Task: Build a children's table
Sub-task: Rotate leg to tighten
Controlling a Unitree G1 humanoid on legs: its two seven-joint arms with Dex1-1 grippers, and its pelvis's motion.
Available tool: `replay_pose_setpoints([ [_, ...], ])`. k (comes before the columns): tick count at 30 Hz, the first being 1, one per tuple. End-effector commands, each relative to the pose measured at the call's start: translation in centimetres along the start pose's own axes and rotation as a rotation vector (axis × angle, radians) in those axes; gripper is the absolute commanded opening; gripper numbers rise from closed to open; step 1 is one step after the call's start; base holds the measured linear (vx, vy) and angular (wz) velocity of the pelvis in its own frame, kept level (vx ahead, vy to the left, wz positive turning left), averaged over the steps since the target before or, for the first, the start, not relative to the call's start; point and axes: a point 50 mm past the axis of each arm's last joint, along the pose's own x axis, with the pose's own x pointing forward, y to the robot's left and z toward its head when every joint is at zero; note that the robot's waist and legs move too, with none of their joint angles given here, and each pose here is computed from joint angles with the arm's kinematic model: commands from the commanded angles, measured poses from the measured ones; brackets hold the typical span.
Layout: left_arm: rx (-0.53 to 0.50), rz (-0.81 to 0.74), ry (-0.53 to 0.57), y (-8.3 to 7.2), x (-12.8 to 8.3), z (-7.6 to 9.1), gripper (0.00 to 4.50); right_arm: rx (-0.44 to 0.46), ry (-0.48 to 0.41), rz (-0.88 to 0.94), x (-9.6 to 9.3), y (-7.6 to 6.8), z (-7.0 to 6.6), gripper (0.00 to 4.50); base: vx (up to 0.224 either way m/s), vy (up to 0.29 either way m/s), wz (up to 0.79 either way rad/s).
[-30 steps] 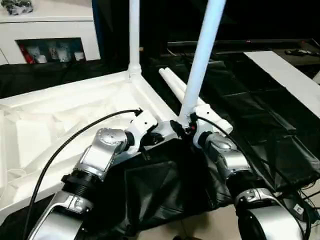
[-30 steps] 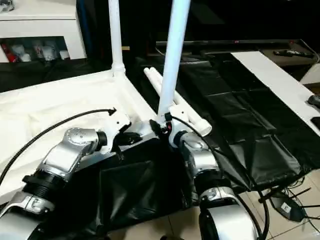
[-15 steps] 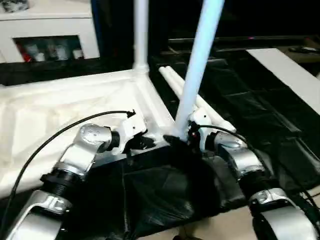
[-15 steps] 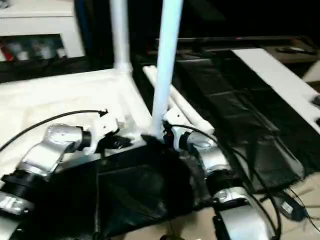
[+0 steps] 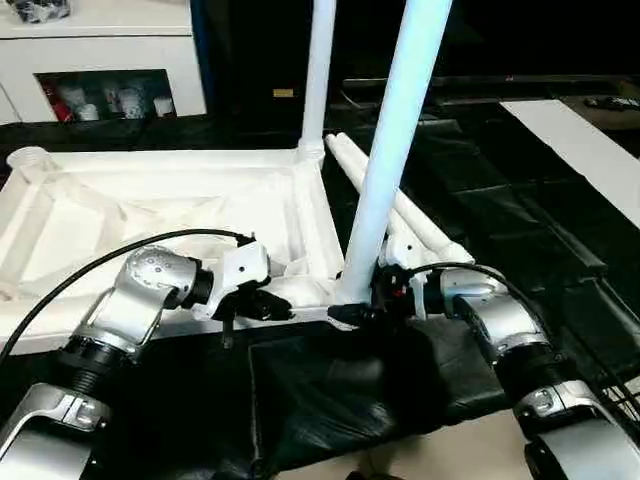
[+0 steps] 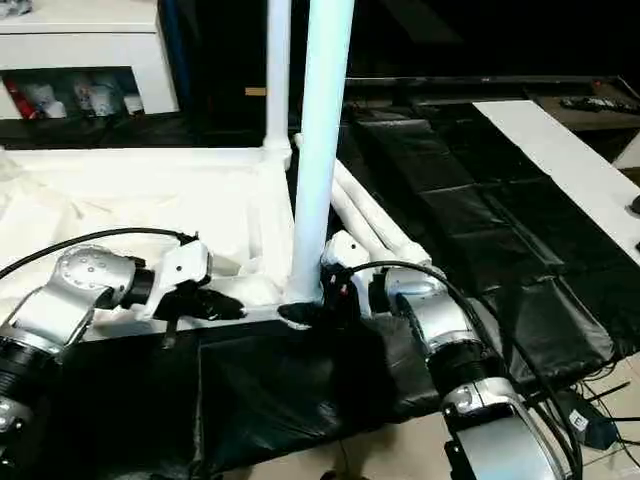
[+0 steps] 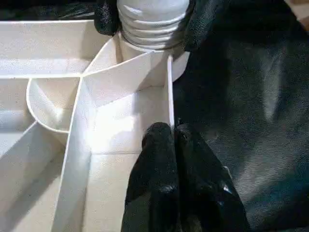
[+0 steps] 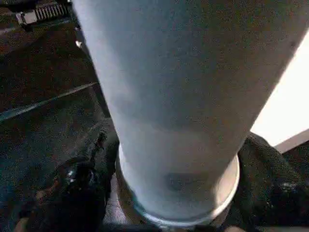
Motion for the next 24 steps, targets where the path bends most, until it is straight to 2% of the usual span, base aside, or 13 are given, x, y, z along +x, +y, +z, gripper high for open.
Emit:
replay_pose_setpoints([
  [1,-0.007,-0.046,-0.024,-0.8,1.8,0.5,0.00,-0.004,-0.026,0.049,1.6,0.9,0.4,3.10,0.000,0.000,0.00],
  [5,-0.027,-0.006,-0.012,-0.6,2.3,0.5,0.00,0.027,-0.019,-0.082,2.1,0.3,0.0,2.80,0.000,0.000,0.00],
  [8,-0.061,0.060,-0.018,-0.3,3.4,1.0,0.00,0.083,-0.031,-0.288,2.8,-0.7,-0.4,2.75,0.000,0.000,0.00],
  [9,-0.077,0.090,-0.023,-0.2,4.1,1.3,0.00,0.151,-0.055,-0.391,3.3,-1.2,-0.4,2.74,0.000,0.000,0.00],
  [11,-0.095,0.135,-0.020,0.0,5.0,1.7,0.00,0.219,-0.078,-0.488,4.0,-1.5,-0.5,2.73,0.000,0.000,0.00],
  [15,-0.117,0.226,-0.021,0.4,7.0,2.6,0.00,0.281,-0.079,-0.588,5.6,-1.2,-0.4,2.72,0.000,0.000,0.00],
  [18,-0.134,0.266,-0.043,0.5,8.1,3.4,0.00,0.287,-0.123,-0.610,6.8,-1.0,0.3,2.72,-0.018,0.005,0.00],
  [20,-0.128,0.272,-0.044,0.4,8.4,3.6,0.00,0.273,-0.147,-0.605,7.2,-0.8,0.8,3.28,0.000,0.000,0.00],
  [23,-0.101,0.268,-0.041,0.4,8.3,3.7,0.00,0.245,-0.166,-0.576,7.3,-0.7,1.2,3.51,0.000,0.000,0.00],
  [24,-0.090,0.261,-0.044,0.3,8.1,3.6,0.00,0.234,-0.172,-0.560,7.2,-0.7,1.3,3.78,0.000,0.000,0.00],
])
